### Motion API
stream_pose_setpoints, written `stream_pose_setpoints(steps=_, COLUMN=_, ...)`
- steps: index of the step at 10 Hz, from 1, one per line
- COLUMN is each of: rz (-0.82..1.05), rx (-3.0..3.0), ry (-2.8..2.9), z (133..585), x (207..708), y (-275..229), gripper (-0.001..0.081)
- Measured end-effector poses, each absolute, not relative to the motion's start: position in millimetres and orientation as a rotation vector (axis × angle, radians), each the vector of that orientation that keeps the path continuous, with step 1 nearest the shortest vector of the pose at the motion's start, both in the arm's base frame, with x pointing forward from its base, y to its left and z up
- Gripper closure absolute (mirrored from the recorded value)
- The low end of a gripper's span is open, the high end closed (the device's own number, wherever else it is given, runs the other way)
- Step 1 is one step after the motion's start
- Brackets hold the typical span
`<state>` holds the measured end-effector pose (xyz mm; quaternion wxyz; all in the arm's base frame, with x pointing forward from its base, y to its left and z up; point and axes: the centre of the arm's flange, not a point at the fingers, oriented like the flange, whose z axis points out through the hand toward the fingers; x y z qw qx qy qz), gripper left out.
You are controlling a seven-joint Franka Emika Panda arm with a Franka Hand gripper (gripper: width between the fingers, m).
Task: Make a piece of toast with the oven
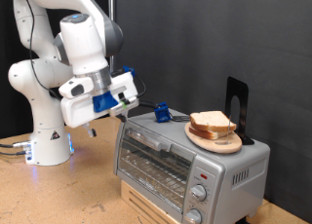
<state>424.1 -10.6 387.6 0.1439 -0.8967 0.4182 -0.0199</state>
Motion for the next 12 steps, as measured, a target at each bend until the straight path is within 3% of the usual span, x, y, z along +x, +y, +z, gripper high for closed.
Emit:
stream_pose_setpoints(steps=2, rz=-0.058, rx=-2.603, ry=1.210, z=392, x=430, y=5, gripper=-0.0003)
stream_pose_setpoints(steps=6, rz=-0.073, rx=-2.678, ry=1.302, z=359, x=441, y=17, gripper=-0.0003)
stream_pose_setpoints(steps=12, rz=-0.076, rx=-2.738, ry=1.254, z=351, x=440, y=-20, gripper=-0.0003)
